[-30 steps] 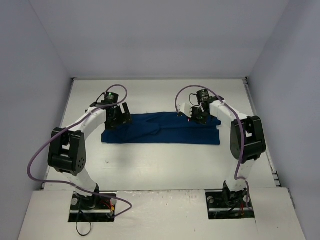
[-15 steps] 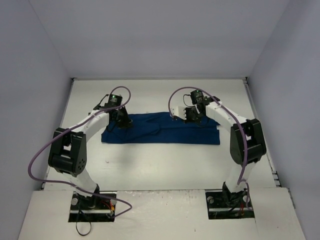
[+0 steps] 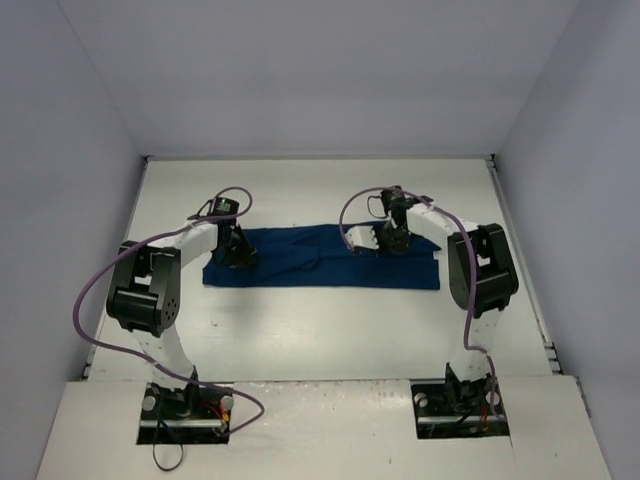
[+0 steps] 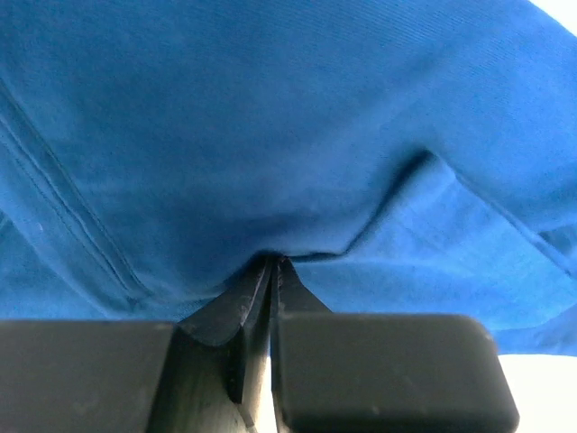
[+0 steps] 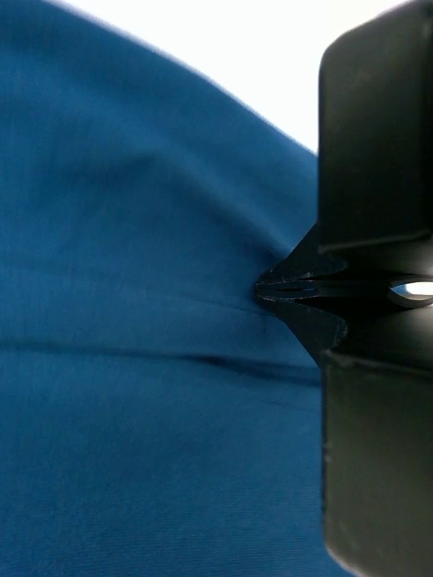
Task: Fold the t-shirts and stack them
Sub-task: Rotate the tshirt 90 degrees
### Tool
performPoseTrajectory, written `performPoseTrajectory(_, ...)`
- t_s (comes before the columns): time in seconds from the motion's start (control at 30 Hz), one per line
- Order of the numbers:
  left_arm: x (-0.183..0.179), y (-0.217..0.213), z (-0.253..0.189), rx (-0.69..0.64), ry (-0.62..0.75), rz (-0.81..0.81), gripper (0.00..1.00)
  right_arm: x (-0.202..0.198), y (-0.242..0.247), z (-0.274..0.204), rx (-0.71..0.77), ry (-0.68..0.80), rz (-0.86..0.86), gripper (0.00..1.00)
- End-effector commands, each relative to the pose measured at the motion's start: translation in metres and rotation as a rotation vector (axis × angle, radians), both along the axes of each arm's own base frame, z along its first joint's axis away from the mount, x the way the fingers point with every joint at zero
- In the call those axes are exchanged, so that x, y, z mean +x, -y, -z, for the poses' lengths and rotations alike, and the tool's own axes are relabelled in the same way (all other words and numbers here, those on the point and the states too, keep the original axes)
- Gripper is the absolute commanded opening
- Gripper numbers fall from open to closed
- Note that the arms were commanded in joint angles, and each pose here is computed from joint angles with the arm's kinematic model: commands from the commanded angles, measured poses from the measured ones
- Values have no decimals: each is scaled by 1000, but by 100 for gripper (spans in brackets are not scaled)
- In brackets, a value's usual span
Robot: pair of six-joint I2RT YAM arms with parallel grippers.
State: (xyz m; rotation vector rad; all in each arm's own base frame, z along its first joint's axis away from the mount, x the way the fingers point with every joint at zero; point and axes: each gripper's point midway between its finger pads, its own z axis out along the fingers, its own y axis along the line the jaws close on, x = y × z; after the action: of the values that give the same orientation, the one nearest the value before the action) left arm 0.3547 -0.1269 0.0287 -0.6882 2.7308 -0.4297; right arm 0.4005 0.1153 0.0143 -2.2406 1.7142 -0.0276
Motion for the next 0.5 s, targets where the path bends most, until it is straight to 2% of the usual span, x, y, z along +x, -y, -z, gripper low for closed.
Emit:
performPoseTrajectory(0.0,19,-23,-1,49,0,-65,0,-19,10,18,-93,-47,-58,0)
performPoseTrajectory(0.23,37,-48,17,123,-55,-77,0,-56,-5,25,-87,-127,-69,0)
performPoseTrajectory(0.47,75,-38,18,186,-7,78,0,-97,-49,12,2,-236,-24,0)
